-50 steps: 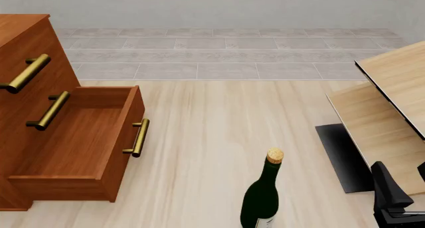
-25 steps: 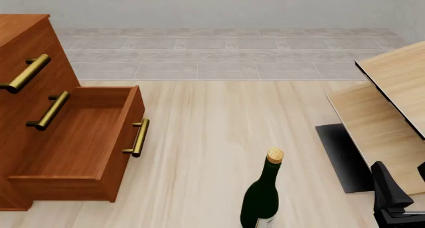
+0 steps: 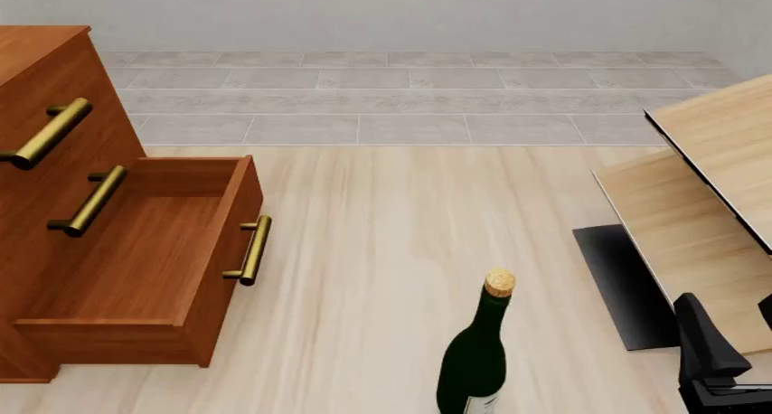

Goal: Put the bowl on top of the cabinet.

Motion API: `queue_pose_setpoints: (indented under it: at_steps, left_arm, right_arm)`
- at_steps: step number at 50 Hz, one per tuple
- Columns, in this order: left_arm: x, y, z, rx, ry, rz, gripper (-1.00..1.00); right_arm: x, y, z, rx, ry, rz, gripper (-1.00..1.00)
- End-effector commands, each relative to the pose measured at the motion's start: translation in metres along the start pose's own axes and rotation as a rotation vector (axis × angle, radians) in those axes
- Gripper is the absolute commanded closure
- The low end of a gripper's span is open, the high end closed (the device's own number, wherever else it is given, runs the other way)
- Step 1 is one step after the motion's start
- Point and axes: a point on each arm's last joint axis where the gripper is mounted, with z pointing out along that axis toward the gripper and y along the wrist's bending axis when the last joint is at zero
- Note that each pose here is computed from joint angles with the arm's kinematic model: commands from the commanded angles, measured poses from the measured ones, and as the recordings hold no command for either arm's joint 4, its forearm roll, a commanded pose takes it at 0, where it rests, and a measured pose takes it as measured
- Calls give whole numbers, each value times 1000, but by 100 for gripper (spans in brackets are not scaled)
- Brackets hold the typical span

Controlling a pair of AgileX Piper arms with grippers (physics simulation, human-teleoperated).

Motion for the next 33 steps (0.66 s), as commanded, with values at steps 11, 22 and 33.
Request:
queue_pose_setpoints:
  at_steps: [11, 22, 33]
  left_arm:
    - [-17, -15, -48, 71, -80, -32, -100]
    - [-24, -20, -70, 107, -120, -38, -100]
    - [-28, -29, -91, 159, -135, -47, -100]
  right_arm:
    - [0, 0, 0, 0, 0, 0, -100]
    - [0, 0, 0, 0, 0, 0, -100]
    - [0, 0, 0, 0, 0, 0, -100]
